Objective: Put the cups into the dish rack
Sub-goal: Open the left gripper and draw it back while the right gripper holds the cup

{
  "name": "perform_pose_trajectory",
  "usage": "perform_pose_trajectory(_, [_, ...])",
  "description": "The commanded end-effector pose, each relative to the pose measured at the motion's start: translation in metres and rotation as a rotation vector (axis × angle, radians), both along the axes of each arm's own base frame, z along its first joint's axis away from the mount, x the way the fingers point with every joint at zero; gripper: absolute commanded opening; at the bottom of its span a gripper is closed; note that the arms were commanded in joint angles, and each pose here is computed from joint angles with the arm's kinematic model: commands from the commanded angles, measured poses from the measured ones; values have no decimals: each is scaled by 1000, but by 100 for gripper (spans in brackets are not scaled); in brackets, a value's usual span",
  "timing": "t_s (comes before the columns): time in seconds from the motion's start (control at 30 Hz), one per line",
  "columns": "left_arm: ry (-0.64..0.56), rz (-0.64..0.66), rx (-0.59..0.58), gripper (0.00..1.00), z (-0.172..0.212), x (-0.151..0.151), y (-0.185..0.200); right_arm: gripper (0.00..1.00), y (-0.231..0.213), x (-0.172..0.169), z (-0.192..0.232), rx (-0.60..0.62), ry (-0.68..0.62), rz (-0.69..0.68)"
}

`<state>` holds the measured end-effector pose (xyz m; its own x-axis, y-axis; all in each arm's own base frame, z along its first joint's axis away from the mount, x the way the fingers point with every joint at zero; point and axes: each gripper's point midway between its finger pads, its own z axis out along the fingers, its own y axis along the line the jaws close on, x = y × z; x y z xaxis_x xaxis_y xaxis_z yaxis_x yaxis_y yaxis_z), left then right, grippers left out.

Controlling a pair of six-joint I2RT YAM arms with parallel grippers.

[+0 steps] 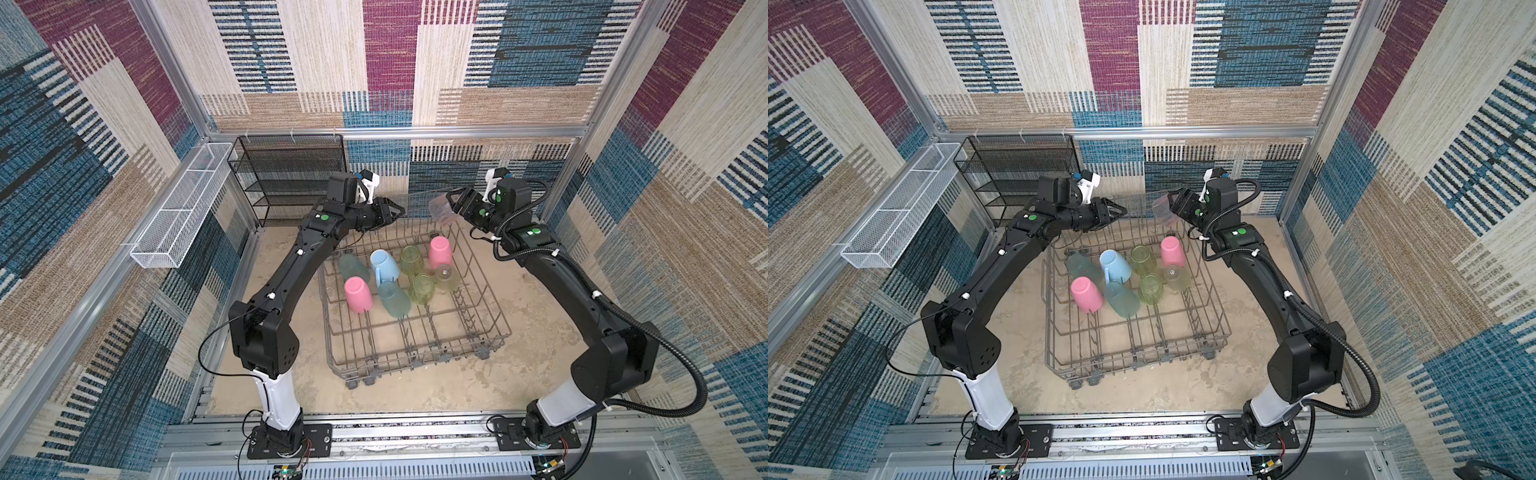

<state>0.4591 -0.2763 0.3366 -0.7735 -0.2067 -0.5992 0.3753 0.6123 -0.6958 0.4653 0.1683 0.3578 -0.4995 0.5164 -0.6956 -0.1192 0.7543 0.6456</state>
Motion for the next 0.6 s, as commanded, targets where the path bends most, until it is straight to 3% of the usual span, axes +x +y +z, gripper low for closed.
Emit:
perform_pose_trajectory(0.0, [-27, 29, 114, 44, -12, -4, 15, 56, -15, -13, -1, -128, -33, -42])
perform_pose_trajectory(0.33, [-51, 64, 238, 57, -12, -21, 30, 56, -30, -68, -16, -293, -2, -71])
perform_pose_trajectory(0.57, [-113, 71, 322, 85, -4, -40, 37, 56, -36, -96, -40, -374, 50, -65])
